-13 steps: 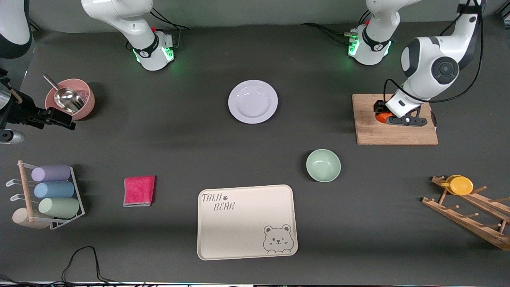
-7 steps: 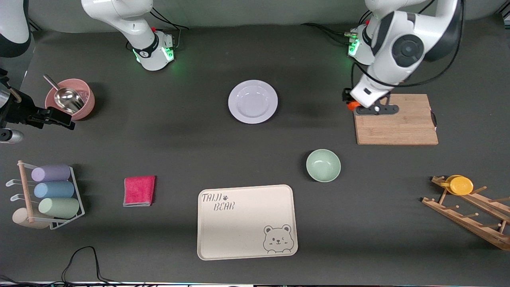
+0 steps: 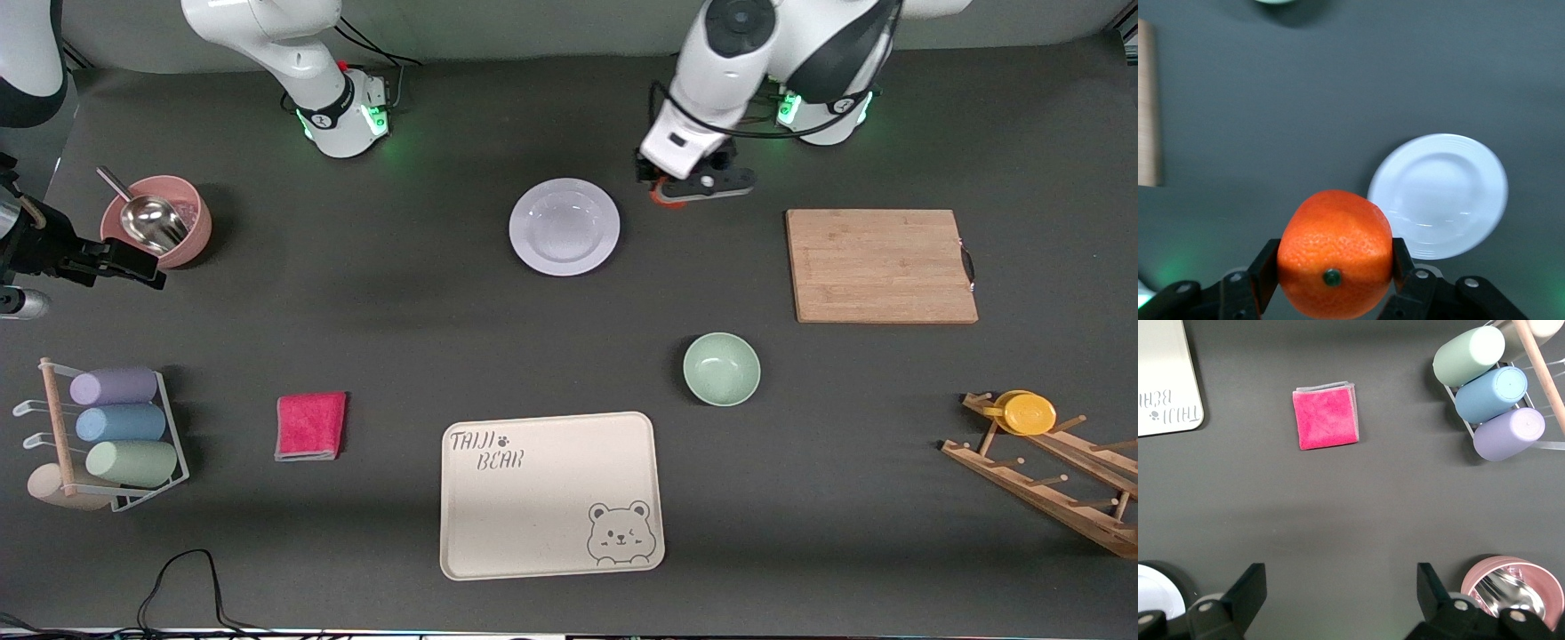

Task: Place orange and plate with both arms
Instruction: 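Lift the orange and carry it over the white plate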

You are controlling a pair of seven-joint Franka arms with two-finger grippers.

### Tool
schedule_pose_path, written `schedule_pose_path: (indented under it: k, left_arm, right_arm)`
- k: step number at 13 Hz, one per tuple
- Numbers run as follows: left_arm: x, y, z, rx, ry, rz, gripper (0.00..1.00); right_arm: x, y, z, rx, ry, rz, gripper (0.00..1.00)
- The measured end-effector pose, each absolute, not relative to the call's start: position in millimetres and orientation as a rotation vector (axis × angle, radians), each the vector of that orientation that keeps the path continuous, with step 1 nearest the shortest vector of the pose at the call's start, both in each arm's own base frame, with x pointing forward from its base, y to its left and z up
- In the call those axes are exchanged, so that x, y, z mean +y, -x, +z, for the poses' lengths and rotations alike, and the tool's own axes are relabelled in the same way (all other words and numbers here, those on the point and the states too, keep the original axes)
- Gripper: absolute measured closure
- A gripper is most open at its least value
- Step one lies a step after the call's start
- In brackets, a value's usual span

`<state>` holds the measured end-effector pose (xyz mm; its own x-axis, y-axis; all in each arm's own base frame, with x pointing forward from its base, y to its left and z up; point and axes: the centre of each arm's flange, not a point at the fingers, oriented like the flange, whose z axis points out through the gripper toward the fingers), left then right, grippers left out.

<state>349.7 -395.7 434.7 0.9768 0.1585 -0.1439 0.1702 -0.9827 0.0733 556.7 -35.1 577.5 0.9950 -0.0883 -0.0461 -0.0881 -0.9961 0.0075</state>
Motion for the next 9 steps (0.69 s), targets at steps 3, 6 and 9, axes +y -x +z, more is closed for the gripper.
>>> schedule_pose_path:
  k: [3, 6, 9]
  left_arm:
    - [-451.6, -327.9, 387.8, 0.276, -3.022, -0.168, 0.29]
    - [-495.9, -306.9, 328.3, 0.269, -3.078, -0.144, 0.29]
    - [-524.0, -305.9, 277.7, 0.267, -3.109, -0.165, 0.29]
  right_arm:
    - [-36.3, -556.6, 577.6, -0.142, -3.132, -0.073, 0.0]
    - [-37.0, -556.5, 577.3, -0.144, -3.132, -0.074, 0.0]
    - [-37.2, -556.5, 577.3, -0.144, -3.132, -0.074, 0.0]
